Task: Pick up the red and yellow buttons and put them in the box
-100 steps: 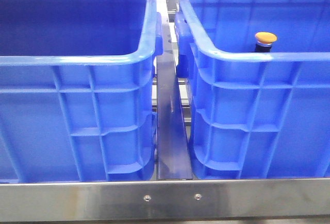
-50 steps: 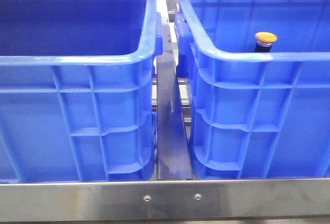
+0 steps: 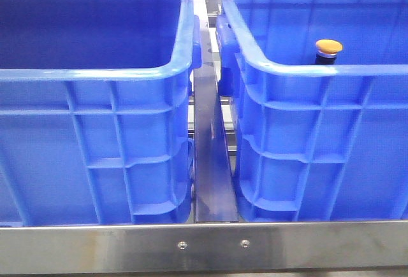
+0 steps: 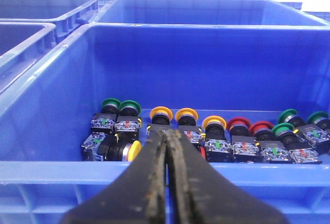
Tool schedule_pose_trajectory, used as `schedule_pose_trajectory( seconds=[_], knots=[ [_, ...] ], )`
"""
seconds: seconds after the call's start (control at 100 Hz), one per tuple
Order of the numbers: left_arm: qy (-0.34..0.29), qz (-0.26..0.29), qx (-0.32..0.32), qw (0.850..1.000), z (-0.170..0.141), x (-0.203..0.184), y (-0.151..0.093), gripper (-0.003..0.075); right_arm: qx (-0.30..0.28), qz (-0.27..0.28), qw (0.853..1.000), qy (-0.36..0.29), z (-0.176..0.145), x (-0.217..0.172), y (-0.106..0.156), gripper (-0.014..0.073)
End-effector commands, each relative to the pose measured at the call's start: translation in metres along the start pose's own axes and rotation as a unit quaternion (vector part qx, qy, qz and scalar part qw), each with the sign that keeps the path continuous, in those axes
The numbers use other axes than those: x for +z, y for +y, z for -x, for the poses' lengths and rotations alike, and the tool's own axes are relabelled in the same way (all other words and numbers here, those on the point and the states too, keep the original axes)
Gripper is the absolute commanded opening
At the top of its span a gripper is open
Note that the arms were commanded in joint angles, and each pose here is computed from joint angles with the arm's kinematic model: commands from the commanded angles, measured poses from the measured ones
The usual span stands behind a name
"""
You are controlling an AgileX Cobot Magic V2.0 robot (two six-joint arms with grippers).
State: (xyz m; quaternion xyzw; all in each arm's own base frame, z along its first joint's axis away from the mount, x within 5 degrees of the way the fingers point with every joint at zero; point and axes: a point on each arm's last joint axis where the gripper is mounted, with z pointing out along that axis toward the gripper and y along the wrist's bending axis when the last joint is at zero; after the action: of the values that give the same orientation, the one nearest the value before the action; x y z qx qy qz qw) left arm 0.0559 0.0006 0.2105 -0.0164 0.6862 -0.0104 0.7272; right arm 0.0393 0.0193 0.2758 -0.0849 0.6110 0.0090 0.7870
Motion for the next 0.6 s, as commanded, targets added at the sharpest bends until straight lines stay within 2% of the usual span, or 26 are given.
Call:
schedule_pose_trajectory(
  seconds=[0.0, 0.34, 0.42, 0.5, 0.59],
  knots=[
    [-0.047, -0.003, -0.010, 0.999, 0.002, -0.002, 0.000, -0.0020, 0.005, -0.011, 1.000, -0.005, 0.007, 0.001, -0.003, -0.0102],
    [-0.047, -0.003, -0.010, 0.999, 0.002, -0.002, 0.000, -0.0020, 0.040, -0.065, 0.997, 0.027, 0.001, 0.000, -0.013, -0.0102],
    [-0.047, -0.003, -0.010, 0.999, 0.002, -0.002, 0.000, -0.0020, 0.025, -0.069, 0.997, 0.030, 0.000, -0.001, -0.015, -0.0102],
    [-0.047, -0.003, -0.010, 0.999, 0.002, -0.002, 0.000, -0.0020, 0.025, -0.072, 0.997, 0.022, 0.001, -0.003, -0.016, -0.0102],
    [-0.047, -0.003, -0.010, 0.999, 0.002, -0.002, 0.000, -0.0020, 0.015, -0.090, 0.996, -0.017, 0.004, -0.004, -0.020, -0.0102]
  ],
)
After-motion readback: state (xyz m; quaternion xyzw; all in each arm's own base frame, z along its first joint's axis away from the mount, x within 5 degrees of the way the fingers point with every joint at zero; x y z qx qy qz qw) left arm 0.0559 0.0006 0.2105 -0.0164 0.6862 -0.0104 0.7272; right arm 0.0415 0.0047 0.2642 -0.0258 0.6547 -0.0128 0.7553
